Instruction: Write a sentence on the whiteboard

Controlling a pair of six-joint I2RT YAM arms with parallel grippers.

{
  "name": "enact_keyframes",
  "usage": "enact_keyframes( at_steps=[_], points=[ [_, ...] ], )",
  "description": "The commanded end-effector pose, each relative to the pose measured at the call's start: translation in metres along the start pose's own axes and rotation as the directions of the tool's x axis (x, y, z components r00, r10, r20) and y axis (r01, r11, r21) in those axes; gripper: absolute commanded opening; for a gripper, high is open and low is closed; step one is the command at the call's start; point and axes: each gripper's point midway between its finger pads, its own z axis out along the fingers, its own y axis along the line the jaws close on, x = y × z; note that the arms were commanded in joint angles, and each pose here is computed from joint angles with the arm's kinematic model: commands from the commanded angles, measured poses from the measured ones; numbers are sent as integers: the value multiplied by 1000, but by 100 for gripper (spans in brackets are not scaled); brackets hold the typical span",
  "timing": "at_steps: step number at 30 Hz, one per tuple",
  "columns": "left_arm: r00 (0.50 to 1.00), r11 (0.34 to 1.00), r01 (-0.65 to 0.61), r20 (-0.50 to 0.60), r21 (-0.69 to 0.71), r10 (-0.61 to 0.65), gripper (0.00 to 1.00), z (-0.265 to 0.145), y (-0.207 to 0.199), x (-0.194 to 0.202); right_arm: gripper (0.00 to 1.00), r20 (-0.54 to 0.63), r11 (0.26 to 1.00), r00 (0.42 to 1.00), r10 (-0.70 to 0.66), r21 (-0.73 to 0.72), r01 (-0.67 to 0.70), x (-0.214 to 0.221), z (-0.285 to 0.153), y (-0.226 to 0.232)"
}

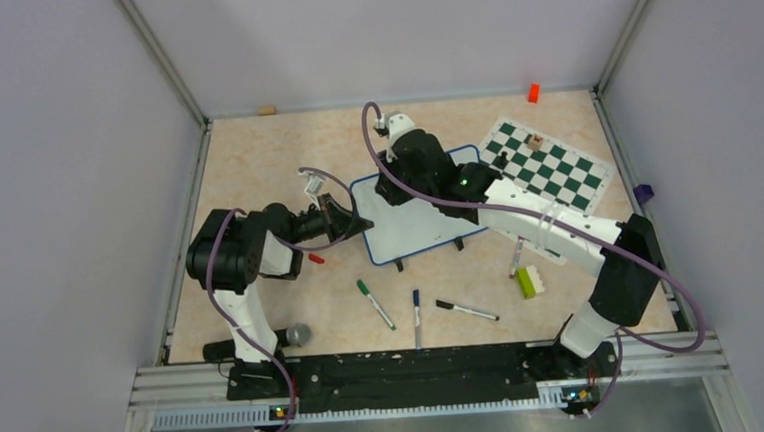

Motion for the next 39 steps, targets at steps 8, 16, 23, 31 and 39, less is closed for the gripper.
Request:
enact_keyframes(
  at_steps=[8, 16, 23, 31, 39],
  points=[
    [994, 992, -107, -14, 68, 108, 0, 2, -8, 2, 0, 51, 999, 999, -6, -36, 8, -19, 5, 15],
    [994, 991, -108, -18, 76, 110, 0, 2, -10, 1, 0, 50, 1000, 999, -9, -21, 10, -18, 10, 12],
    [994, 991, -110, -20, 78, 111, 0, 2, -10, 2, 0, 45, 1000, 999, -12, -4, 12, -16, 13, 10],
    [993, 990, -113, -19, 79, 115, 0, 1, -12, 1, 0, 41, 1000, 999, -15, 14, 14, -14, 17, 7],
    [993, 990, -113, -19, 80, 115, 0, 1, -12, 1, 0, 35, 999, 999, -18, 37, 17, -13, 18, 3]
  ],
)
